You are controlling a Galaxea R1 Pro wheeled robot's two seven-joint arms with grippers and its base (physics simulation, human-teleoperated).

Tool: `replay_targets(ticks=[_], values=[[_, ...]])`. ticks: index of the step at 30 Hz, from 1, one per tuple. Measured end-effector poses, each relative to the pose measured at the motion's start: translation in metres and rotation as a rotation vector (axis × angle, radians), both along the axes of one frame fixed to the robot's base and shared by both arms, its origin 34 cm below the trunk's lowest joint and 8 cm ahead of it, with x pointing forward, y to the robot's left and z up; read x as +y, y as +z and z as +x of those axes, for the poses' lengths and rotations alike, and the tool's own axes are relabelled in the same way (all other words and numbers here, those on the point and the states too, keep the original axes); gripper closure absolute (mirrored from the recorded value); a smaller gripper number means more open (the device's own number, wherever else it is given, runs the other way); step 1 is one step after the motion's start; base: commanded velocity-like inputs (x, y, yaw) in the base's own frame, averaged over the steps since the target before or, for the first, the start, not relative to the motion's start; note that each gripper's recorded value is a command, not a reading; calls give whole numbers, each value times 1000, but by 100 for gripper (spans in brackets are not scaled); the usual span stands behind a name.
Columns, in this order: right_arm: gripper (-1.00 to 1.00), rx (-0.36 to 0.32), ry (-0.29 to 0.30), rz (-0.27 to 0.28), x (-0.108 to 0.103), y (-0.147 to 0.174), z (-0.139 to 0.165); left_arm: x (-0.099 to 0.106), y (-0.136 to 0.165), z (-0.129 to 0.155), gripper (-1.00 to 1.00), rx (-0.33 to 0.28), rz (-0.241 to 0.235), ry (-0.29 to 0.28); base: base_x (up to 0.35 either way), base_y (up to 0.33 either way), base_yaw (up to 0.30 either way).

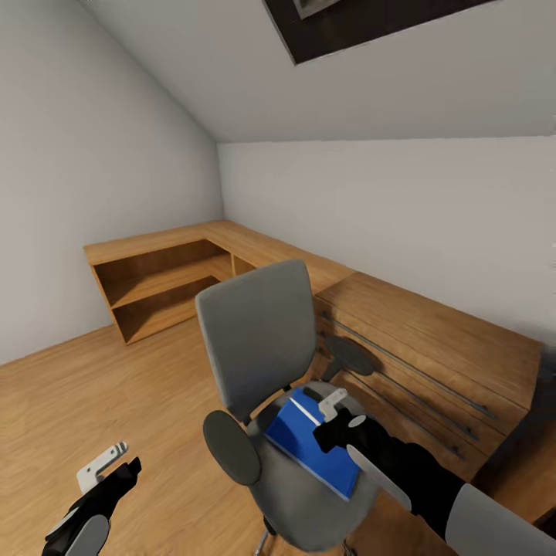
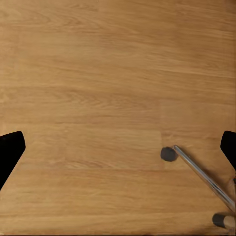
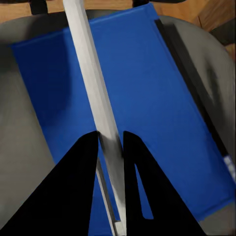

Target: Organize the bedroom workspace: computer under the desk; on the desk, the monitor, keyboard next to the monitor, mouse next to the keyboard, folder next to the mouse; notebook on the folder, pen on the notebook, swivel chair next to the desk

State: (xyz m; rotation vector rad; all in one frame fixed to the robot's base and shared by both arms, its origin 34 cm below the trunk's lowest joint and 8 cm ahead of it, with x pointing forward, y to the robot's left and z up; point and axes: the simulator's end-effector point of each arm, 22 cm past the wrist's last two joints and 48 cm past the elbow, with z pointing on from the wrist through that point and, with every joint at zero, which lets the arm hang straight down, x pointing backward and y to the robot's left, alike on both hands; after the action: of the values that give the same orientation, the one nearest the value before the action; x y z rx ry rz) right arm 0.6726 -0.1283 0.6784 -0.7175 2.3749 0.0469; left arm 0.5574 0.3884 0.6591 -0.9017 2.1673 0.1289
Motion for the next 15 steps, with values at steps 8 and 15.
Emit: replay_targets(ticks=[8, 15], values=[[100, -56, -27, -19, -2, 26, 7, 1, 13, 0, -100, 3, 0, 2, -336, 0, 0], [100, -72, -24, -10, 3, 45, 9, 1, 25, 1, -100, 4, 0, 2, -338, 0, 0]])
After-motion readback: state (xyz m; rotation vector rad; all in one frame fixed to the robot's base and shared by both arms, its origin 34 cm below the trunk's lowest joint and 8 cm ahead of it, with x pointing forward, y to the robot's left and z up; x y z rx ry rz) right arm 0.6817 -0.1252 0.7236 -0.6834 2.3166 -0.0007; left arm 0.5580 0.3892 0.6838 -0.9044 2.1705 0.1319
